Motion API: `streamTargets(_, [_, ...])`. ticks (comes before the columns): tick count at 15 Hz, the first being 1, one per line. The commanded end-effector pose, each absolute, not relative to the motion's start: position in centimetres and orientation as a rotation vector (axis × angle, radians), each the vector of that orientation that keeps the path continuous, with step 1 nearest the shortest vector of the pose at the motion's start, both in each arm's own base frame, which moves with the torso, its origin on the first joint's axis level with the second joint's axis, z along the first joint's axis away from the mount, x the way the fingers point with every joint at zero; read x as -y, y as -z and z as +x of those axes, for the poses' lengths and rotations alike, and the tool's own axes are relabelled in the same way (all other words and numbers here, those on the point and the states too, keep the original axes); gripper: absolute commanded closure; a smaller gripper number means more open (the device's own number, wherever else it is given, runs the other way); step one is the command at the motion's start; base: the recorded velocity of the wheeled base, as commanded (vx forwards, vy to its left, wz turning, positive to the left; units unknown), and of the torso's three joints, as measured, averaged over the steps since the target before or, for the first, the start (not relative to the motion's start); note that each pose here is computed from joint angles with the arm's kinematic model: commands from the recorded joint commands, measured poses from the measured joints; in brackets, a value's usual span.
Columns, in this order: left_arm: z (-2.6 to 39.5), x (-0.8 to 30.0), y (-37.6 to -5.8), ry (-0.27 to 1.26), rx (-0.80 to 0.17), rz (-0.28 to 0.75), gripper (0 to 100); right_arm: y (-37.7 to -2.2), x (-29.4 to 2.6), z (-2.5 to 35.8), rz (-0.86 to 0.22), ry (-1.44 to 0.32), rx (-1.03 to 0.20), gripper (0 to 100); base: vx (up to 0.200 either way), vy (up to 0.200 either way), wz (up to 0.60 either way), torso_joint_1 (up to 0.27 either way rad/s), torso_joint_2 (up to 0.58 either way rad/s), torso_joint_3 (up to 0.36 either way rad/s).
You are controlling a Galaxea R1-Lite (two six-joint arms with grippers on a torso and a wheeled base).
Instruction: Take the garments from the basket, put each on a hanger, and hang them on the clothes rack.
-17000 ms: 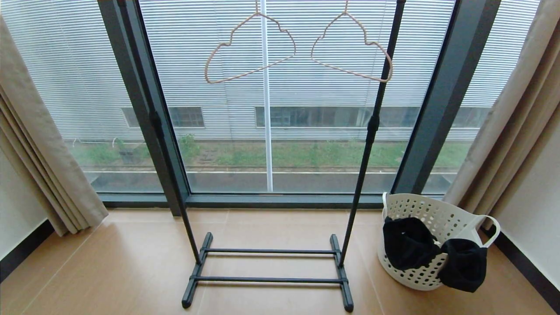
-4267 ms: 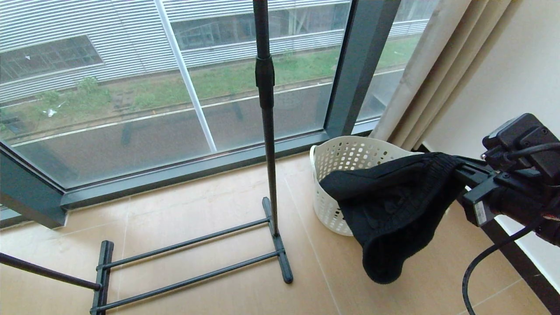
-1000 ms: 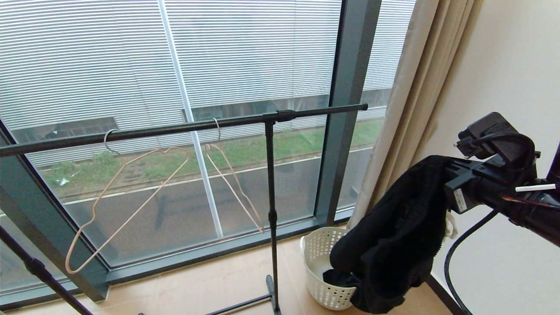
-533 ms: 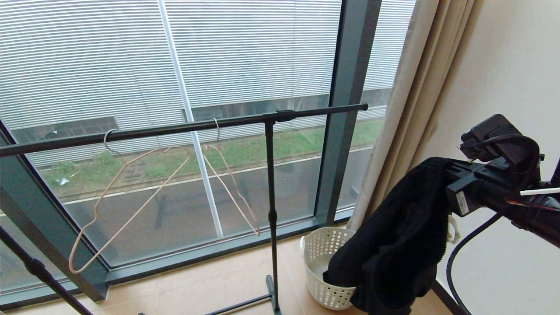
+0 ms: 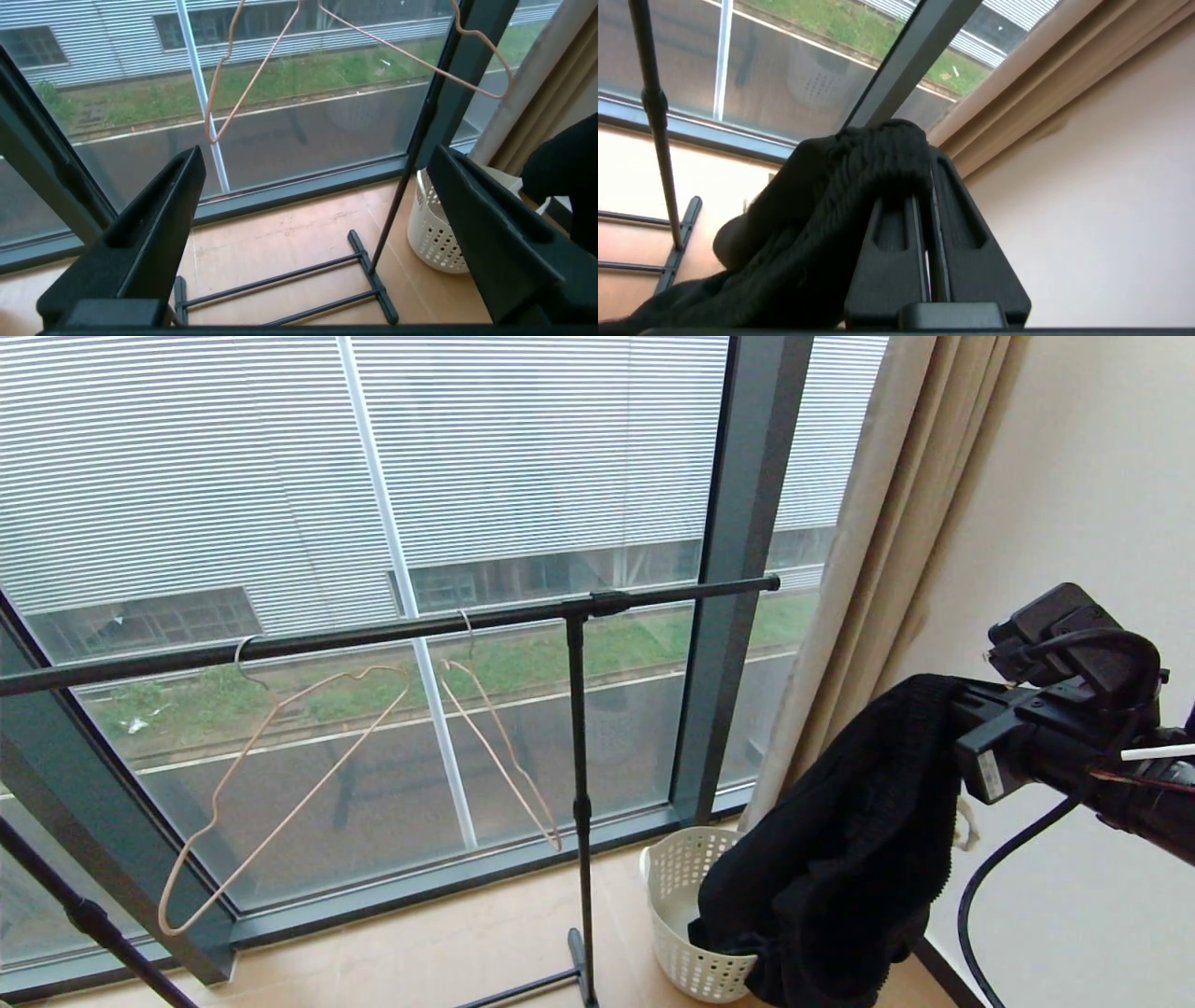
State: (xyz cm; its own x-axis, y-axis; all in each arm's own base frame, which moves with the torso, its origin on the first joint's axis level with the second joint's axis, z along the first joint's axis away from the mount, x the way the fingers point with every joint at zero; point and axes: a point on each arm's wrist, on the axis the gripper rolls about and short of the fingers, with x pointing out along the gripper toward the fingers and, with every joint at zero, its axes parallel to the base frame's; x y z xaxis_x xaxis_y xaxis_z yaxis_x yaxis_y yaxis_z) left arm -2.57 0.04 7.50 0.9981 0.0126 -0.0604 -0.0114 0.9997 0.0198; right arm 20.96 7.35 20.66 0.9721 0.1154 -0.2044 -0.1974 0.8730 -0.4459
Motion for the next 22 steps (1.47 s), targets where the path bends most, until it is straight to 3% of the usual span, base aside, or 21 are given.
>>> streamTargets(1, [-2.56, -0.04, -7.5, -0.013, -0.062, 0.022, 0, -20.67, -7.35, 20.91, -0.486, -0.164, -0.174, 100, 0.0, 0.0, 0.6, -0.002, 0.0, 0.002])
streamTargets(7, [-2.58, -0.04, -7.55, -0.012, -0.06, 0.019, 0, -20.9, -7.27, 20.7, -0.481, -0.163, -0.163, 100, 0.0, 0.0, 0.6, 0.006, 0.0, -0.001])
streamTargets(9, [-2.58, -0.03, -7.55, -0.01, -0.06, 0.019, 0, -20.87, -7.28, 20.73, -0.482, -0.162, -0.165, 100, 0.0, 0.0, 0.0, 0.0, 0.0, 0.0])
streamTargets(13, [-2.58, -0.03, -7.55, -0.009, -0.06, 0.014, 0, -20.89, -7.3, 20.78, -0.481, -0.161, -0.164, 100, -0.2, 0.0, 0.0, 0.005, 0.0, 0.001])
streamTargets(22, [-2.58, -0.03, -7.55, -0.009, -0.06, 0.014, 0, -20.92, -7.27, 20.71, -0.481, -0.161, -0.162, 100, 0.0, 0.2, 0.0, 0.003, 0.0, 0.001])
